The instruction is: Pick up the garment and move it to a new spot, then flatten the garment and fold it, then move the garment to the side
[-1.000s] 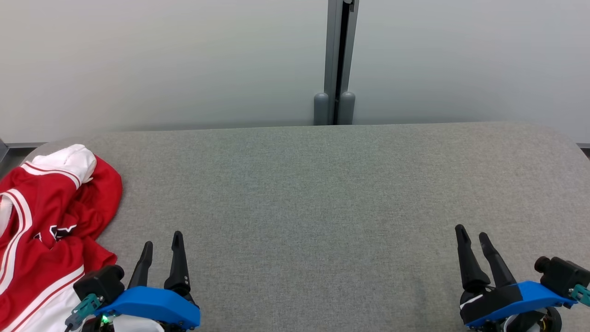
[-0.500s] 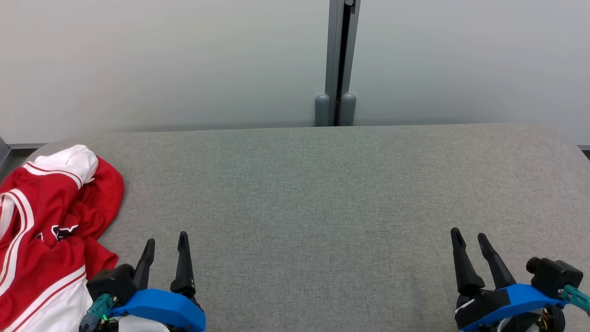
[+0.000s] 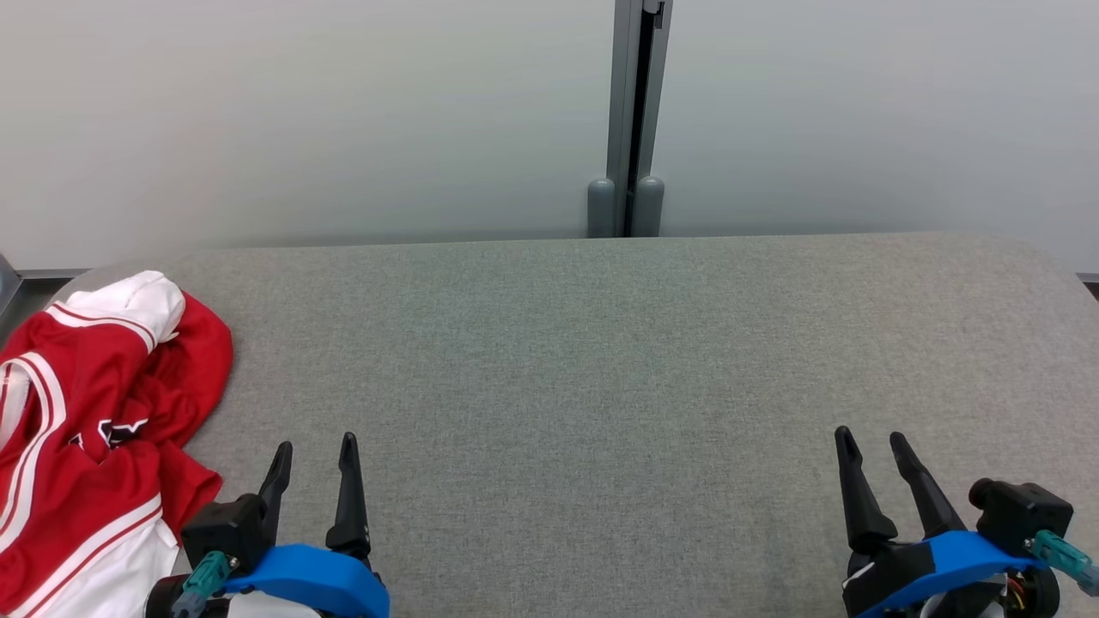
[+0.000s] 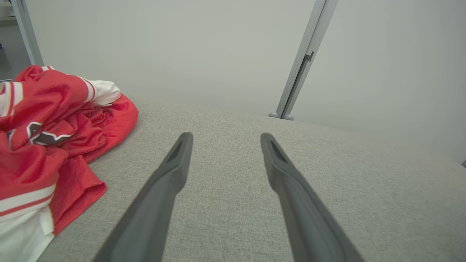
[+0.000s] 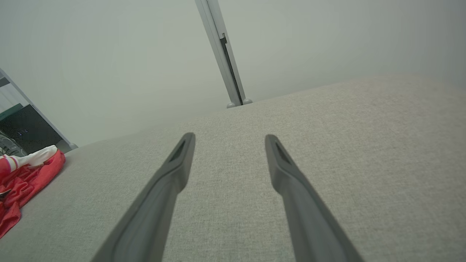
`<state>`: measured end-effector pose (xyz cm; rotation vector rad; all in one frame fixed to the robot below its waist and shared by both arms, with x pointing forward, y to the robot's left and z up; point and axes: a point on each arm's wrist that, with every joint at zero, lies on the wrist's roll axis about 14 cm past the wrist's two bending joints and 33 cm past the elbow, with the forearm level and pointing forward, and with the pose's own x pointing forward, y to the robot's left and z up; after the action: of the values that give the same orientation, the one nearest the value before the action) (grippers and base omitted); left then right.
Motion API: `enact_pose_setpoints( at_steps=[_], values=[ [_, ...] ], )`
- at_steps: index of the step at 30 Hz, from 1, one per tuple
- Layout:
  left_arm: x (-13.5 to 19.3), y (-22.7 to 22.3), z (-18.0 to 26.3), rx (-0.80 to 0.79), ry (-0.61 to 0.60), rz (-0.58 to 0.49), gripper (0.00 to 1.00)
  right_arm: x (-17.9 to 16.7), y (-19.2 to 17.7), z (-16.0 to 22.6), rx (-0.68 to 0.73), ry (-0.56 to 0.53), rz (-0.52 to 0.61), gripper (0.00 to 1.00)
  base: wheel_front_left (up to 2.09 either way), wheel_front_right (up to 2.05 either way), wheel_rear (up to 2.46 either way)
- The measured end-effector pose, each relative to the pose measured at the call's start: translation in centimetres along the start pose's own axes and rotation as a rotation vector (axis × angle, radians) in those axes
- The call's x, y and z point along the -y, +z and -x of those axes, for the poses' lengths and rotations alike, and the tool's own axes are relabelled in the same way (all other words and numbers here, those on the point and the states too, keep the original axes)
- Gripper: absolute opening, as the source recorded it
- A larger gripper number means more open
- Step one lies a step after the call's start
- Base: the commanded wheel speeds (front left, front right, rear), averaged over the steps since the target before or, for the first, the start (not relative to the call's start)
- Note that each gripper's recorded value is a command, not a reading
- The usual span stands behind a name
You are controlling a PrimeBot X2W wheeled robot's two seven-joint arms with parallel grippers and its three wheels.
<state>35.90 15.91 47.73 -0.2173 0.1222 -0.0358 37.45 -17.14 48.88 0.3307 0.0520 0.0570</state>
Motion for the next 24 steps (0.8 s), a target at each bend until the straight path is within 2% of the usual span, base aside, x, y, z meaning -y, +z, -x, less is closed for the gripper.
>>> enact_pose_setpoints(
  at_steps=[24],
  values=[
    [0.39,-0.39,0.6,-0.007,-0.001,-0.105,1.0,0.24,-0.4,0.29,-0.003,0.002,0.096,1.0,0.0,0.0,0.0]
  ],
)
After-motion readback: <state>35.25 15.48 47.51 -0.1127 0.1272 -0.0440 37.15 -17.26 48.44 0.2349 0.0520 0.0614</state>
